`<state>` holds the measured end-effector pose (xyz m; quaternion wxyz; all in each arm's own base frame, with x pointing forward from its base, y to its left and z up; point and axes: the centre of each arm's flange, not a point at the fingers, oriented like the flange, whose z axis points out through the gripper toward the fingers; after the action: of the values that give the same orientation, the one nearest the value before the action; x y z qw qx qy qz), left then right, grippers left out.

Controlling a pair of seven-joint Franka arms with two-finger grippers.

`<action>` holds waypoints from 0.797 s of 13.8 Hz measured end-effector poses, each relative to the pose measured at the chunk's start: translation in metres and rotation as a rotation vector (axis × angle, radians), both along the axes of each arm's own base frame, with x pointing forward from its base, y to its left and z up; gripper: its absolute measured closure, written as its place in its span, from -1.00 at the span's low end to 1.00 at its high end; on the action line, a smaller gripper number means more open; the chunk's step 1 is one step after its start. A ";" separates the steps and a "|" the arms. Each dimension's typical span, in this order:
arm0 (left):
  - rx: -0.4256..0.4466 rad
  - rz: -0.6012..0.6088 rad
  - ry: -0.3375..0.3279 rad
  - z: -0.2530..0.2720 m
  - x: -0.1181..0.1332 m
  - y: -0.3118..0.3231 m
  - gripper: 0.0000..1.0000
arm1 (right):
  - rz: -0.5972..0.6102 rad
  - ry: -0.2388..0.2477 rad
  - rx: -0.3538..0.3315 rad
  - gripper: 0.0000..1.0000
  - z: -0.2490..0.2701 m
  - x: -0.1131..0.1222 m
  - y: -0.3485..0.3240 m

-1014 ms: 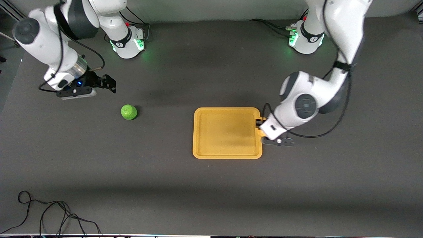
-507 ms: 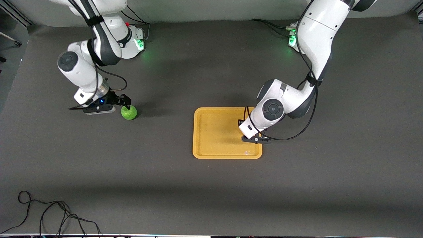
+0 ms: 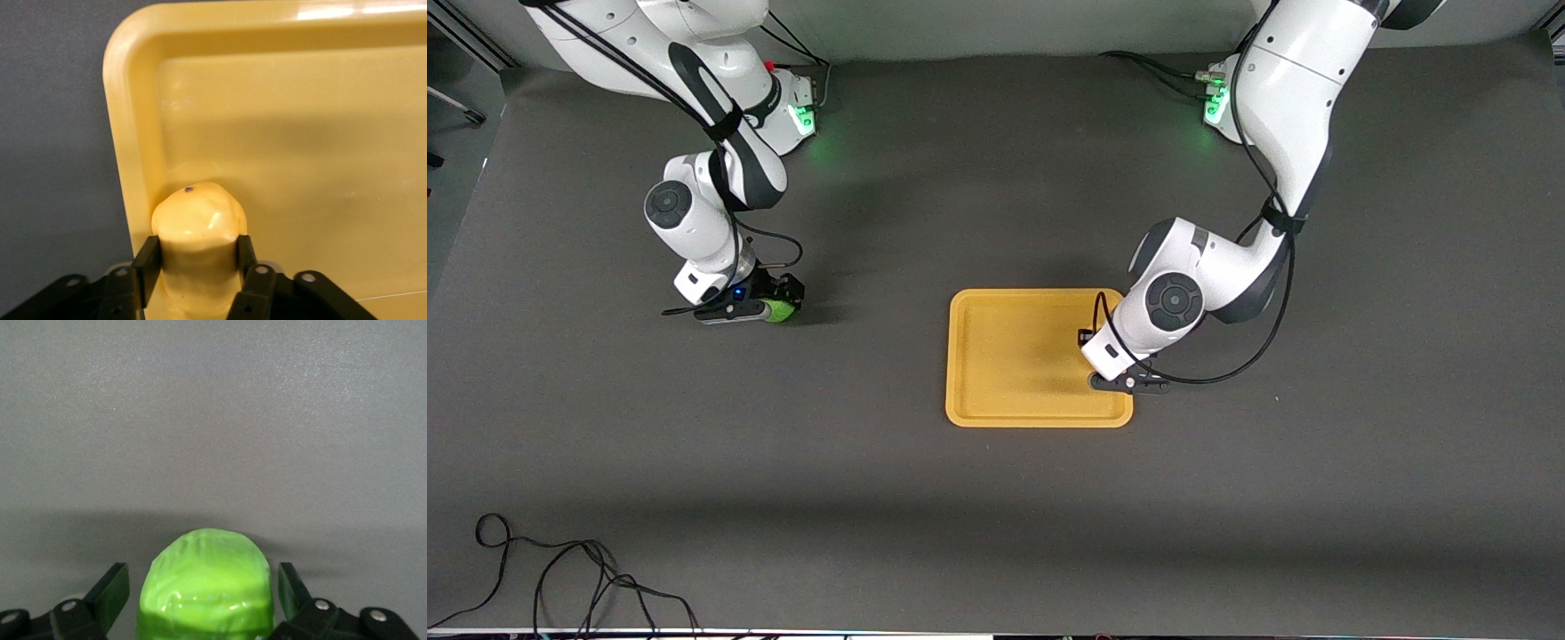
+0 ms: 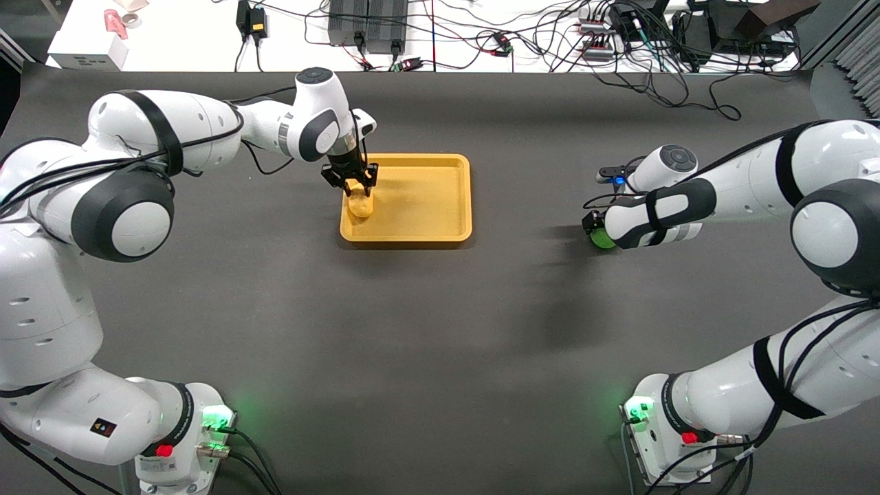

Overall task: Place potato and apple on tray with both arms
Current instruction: 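Release the potato on the tray while the right gripper grasps the apple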

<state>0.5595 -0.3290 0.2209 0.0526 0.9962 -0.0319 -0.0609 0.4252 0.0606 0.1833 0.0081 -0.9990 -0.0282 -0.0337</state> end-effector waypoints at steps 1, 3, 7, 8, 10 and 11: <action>0.003 -0.005 -0.006 0.002 0.001 0.000 -0.33 | 0.000 0.008 -0.001 -0.71 0.000 0.000 0.000; 0.002 -0.012 -0.034 0.018 0.005 0.000 -0.81 | 0.000 0.034 -0.003 -0.43 0.003 0.000 0.000; 0.020 0.020 -0.058 0.137 0.016 0.034 -1.00 | 0.002 0.069 -0.003 -0.43 0.054 0.022 0.004; 0.036 0.036 -0.055 0.172 0.015 0.058 -1.00 | 0.003 0.077 -0.002 -0.43 0.085 0.033 0.005; 0.052 0.060 -0.089 0.229 0.017 0.111 -1.00 | 0.007 0.112 -0.002 -0.43 0.160 0.055 0.009; 0.067 0.069 -0.112 0.248 0.019 0.134 -1.00 | 0.010 0.129 -0.001 -0.43 0.200 0.065 0.011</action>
<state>0.5780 -0.1953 0.4685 0.0193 0.9998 0.0014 -0.0040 0.4901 0.0716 0.3833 0.0094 -0.9990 -0.0326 0.0307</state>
